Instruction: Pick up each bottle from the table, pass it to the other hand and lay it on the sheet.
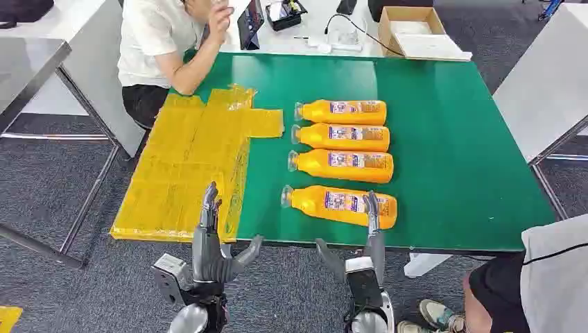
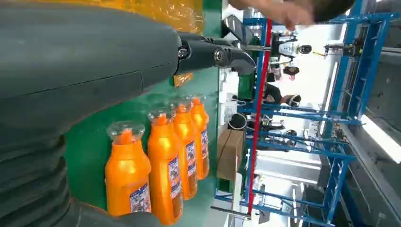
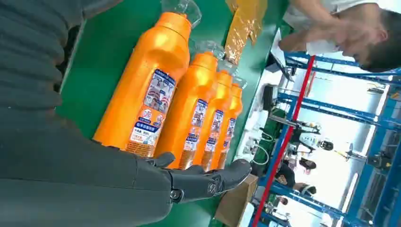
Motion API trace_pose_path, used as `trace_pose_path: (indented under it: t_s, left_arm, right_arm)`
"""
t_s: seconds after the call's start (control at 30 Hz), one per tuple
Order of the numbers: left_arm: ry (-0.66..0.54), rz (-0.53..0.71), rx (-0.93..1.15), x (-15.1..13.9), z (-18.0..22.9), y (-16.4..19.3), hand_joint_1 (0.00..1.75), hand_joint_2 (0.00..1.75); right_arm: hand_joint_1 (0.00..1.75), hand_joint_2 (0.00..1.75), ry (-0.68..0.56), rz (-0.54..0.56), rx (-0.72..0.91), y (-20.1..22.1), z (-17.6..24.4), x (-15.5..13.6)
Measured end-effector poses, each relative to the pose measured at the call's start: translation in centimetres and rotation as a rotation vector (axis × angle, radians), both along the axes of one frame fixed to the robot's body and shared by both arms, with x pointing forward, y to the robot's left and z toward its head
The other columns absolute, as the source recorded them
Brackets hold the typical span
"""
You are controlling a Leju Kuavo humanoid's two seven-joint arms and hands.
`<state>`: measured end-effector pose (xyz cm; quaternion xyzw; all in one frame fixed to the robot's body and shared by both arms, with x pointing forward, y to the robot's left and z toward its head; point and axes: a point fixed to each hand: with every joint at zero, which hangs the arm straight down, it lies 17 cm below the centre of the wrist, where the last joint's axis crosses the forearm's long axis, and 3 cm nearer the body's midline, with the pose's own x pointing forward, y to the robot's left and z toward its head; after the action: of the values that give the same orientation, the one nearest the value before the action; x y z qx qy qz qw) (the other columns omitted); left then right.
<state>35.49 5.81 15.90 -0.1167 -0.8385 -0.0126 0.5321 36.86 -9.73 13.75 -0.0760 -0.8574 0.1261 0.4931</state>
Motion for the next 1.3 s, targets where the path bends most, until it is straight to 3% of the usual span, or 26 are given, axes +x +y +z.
trace_pose_path:
  t_s: [0.67,0.87,1.3]
  left_arm:
    - [0.011,-0.003,0.008,0.0,-0.5,-0.2,0.0,1.75]
    - [0.01,-0.023,0.003,-0.2,-0.4,-0.6,0.0,1.75]
    - [-0.009,-0.062,-0.01,-0.3,0.5,-1.8,0.0,1.75]
  right_arm:
    - [0.0,1.75,-0.003,-0.017,-0.041,-0.3,-0.4,-0.1]
    - [0.0,1.75,0.033,-0.056,-0.251,-0.9,-2.7,1.1]
    - [0.0,1.75,-0.073,-0.148,-0.665,-3.0,-3.8,6.2]
